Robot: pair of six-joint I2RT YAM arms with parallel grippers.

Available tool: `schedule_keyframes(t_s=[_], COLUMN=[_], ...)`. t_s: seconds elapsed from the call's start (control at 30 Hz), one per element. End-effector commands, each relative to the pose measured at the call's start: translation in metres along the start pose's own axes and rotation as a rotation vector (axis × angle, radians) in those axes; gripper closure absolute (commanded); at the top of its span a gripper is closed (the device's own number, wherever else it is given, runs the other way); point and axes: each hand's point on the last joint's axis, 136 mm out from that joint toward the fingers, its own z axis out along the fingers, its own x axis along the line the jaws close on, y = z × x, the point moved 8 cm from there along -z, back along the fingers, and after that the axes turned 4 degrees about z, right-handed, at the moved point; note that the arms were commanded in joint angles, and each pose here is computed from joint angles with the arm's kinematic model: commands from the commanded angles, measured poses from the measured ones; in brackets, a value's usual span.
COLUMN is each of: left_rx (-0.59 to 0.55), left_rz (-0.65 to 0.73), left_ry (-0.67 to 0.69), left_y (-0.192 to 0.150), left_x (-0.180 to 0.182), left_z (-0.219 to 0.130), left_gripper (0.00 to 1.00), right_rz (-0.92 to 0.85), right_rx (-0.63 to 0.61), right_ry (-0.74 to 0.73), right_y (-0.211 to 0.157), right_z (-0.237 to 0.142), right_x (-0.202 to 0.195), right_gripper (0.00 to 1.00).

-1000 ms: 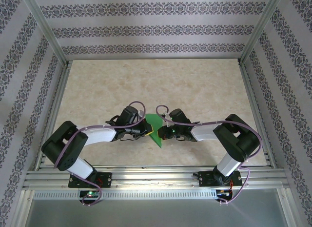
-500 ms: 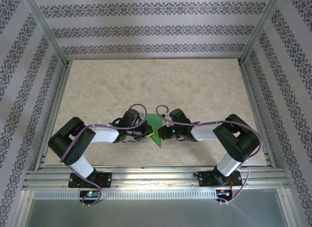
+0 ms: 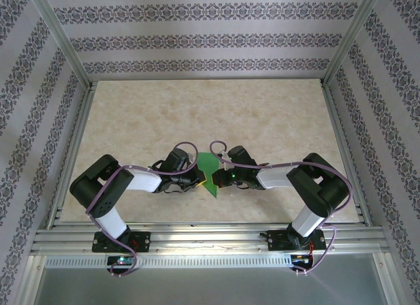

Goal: Fold a paper plane with a square sheet of paper (pick it up from the middle)

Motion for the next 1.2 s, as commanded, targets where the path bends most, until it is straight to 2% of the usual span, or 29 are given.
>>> schedule_keyframes(t_s=[0.0,0.07,0.2,0.33,0.47,0.57,0.67,1.17], left_rx=[0.006,0.007,0.014,0.011,0.01,0.011,0.012,0.02], left_rz=[0.004,0.004,0.011,0.012,0.01,0.013,0.014,0.013], left_ry=[0.034,0.036,0.034,0.031,0.029,0.025,0.025,0.014], left_y=[-0.007,-0.007,-0.006,-0.006,-0.006,-0.006,-0.006,-0.007], left_x=[0.011,0.012,0.01,0.009,0.009,0.008,0.009,0.008], left_z=[0.004,0.004,0.005,0.005,0.005,0.005,0.005,0.006], left_gripper=[1.0,1.0,1.0,1.0,1.0,1.0,1.0,1.0], right_rz=[0.013,0.012,0.013,0.033,0.061,0.07,0.072,0.107], right_rx=[0.009,-0.004,-0.04,-0.035,0.045,0.132,0.174,0.234], right_ry=[-0.008,0.002,0.003,-0.027,0.12,0.145,0.1,-0.021], right_y=[0.004,0.008,0.017,0.015,0.005,-0.006,-0.012,-0.017], right_z=[-0.001,-0.007,-0.027,-0.048,-0.05,-0.039,-0.028,0.0], right_x=[0.0,0.007,0.019,0.026,0.044,0.056,0.06,0.053], right_gripper=[0.94,0.88,0.69,0.62,0.71,0.83,0.92,0.95])
